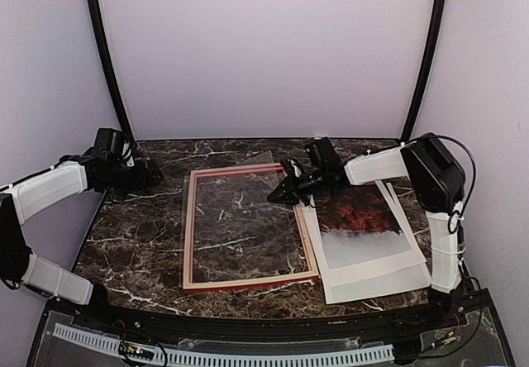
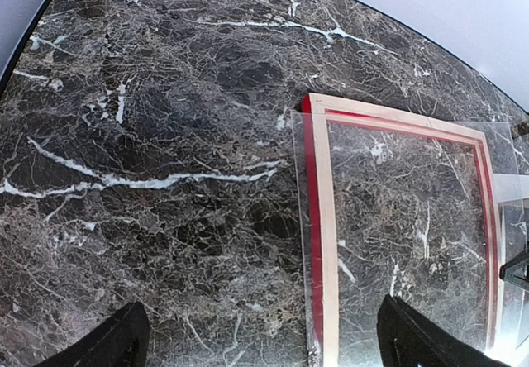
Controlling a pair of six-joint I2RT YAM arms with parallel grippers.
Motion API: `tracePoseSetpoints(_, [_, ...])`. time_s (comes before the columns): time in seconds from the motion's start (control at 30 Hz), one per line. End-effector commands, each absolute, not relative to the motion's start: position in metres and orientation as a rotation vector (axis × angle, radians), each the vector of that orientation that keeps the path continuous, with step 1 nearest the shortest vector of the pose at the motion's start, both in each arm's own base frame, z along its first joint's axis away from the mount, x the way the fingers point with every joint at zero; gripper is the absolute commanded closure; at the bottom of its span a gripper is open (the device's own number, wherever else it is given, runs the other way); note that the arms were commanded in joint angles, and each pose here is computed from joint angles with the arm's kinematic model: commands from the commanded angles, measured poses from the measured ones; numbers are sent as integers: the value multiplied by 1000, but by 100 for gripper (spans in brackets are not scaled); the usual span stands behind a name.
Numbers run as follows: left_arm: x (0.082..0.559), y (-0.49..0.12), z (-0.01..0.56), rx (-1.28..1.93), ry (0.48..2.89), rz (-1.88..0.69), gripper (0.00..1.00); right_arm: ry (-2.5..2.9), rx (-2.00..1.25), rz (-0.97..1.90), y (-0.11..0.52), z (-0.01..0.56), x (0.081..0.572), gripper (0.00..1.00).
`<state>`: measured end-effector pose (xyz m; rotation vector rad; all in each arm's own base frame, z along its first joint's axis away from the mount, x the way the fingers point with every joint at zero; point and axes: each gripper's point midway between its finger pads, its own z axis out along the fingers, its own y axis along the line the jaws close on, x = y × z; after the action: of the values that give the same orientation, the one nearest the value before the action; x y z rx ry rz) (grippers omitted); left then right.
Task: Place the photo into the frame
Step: Place the glass panel at the frame body.
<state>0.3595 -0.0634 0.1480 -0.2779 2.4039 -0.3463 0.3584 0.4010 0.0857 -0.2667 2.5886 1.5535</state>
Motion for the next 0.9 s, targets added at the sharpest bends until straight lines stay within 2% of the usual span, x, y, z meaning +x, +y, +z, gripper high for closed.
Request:
tracePoseSetpoints(0.0, [362, -68, 152, -258, 2389, -355, 1, 2552, -304, 1537, 389, 100, 359, 100])
tracePoseSetpoints(0.87, [364, -78, 149, -227, 2399, -378, 1, 2559, -249, 1495, 379, 92, 368, 100])
